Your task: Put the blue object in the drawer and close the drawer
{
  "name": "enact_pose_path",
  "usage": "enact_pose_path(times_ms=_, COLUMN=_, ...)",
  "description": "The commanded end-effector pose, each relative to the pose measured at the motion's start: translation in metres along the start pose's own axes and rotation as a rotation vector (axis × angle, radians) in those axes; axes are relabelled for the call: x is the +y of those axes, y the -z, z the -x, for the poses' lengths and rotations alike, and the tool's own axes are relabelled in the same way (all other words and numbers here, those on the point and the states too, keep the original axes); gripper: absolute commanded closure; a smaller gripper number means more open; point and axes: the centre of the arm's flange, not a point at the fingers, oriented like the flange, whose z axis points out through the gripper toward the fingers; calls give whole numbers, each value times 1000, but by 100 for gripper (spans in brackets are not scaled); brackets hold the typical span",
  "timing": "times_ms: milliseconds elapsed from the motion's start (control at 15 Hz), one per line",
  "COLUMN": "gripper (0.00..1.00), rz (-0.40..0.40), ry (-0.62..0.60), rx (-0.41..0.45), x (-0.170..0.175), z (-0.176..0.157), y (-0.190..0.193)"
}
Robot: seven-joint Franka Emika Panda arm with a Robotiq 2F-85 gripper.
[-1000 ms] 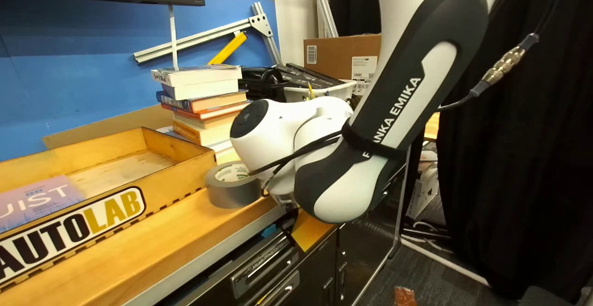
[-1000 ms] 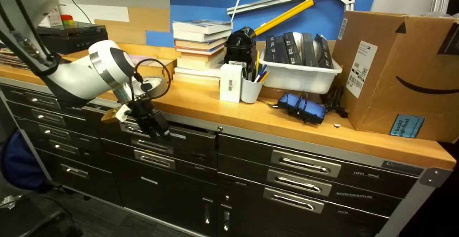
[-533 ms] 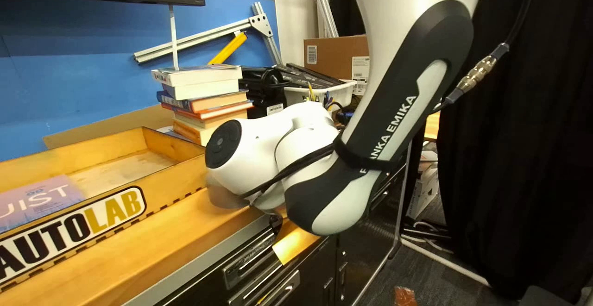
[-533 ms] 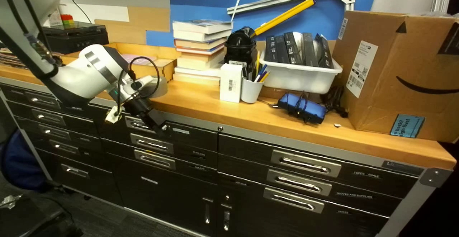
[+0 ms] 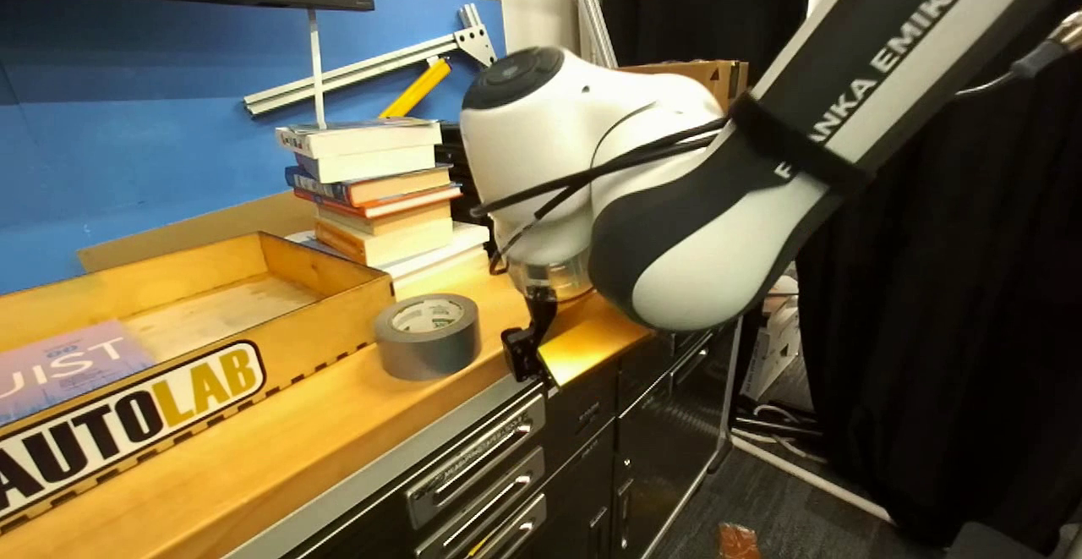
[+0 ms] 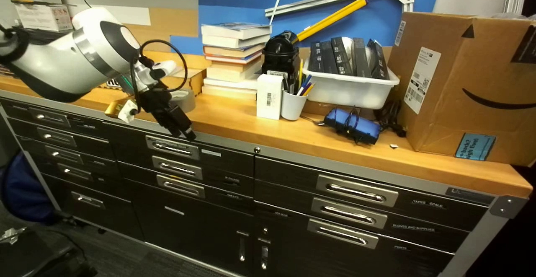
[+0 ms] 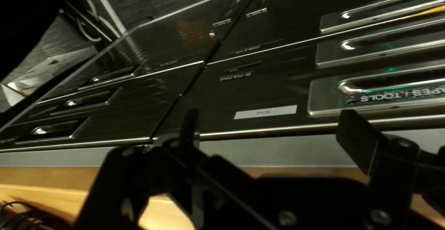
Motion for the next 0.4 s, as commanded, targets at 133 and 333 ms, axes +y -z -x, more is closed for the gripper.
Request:
enact_pose_path(times_ms=133, gripper=0, rz=-249, ry=136, rx=-60, x=53, z=11, y=76)
enact_pose_path(times_ms=333, gripper=0, rz=-242, ry=118, rx=-67, x=11, z=27, y=45)
